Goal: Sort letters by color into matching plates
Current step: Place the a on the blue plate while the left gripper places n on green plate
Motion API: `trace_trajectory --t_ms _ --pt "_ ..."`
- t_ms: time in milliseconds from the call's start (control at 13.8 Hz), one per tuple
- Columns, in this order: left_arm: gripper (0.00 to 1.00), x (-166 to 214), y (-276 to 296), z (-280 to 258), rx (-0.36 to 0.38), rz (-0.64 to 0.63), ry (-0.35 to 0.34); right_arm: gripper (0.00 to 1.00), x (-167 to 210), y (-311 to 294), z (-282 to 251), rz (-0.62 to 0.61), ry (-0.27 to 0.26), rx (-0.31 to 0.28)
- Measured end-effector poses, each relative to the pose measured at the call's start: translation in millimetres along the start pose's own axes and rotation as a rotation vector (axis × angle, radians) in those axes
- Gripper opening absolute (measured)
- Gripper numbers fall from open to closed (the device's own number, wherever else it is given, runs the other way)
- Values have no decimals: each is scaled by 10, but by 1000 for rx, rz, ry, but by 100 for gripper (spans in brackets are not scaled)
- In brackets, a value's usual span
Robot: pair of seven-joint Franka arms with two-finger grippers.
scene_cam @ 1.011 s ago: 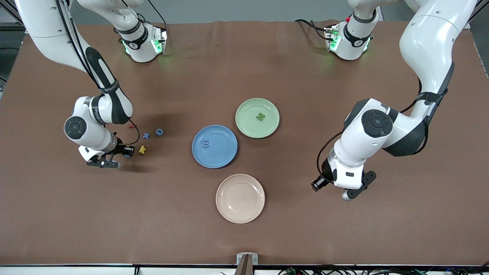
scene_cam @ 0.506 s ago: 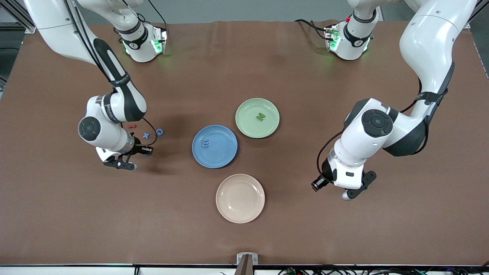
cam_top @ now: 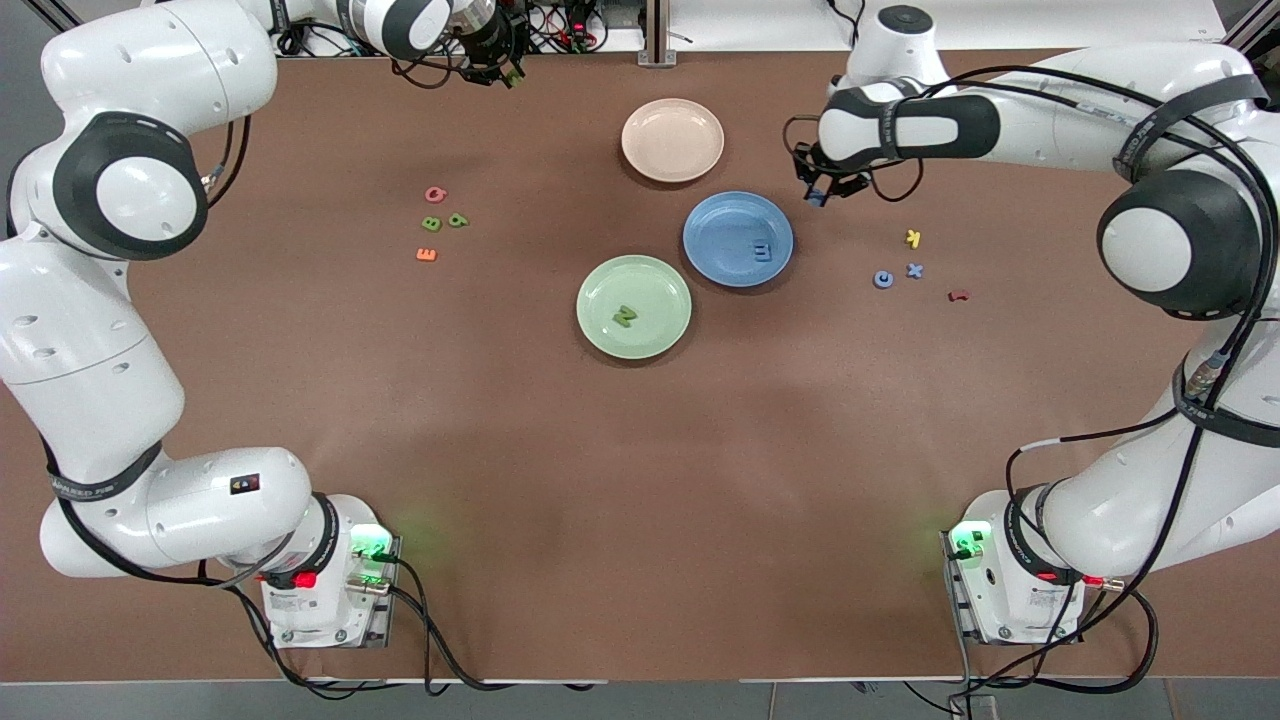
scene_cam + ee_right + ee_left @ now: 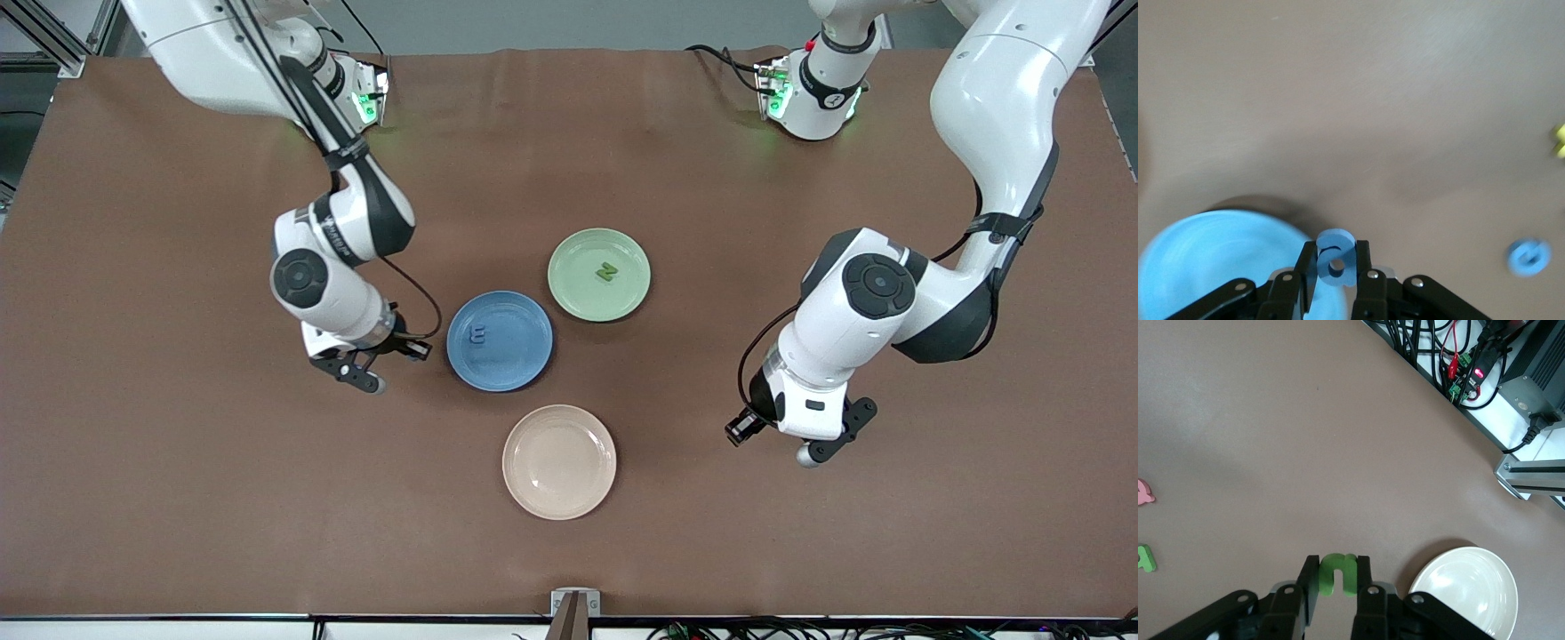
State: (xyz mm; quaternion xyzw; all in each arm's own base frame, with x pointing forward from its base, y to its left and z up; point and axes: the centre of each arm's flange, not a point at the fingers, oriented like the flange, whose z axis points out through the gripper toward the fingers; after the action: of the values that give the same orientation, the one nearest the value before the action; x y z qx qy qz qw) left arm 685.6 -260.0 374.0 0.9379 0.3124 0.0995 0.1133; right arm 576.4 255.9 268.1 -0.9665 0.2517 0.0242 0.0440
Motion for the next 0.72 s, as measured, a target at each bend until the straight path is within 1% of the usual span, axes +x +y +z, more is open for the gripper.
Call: trace_trajectory --t_ms 144,361,506,722 --pt "26 -42 9 -2 12 5 -9 28 -165 -267 -7 85 5 15" --pt "26 -272 109 -45 33 34 -42 28 -305 -653 124 207 1 34" --pt "26 -532 158 30 66 35 -68 28 -406 -892 262 271 -6 41" --pt "26 -1140 142 261 123 24 -130 28 -512 -1112 426 334 -13 45"
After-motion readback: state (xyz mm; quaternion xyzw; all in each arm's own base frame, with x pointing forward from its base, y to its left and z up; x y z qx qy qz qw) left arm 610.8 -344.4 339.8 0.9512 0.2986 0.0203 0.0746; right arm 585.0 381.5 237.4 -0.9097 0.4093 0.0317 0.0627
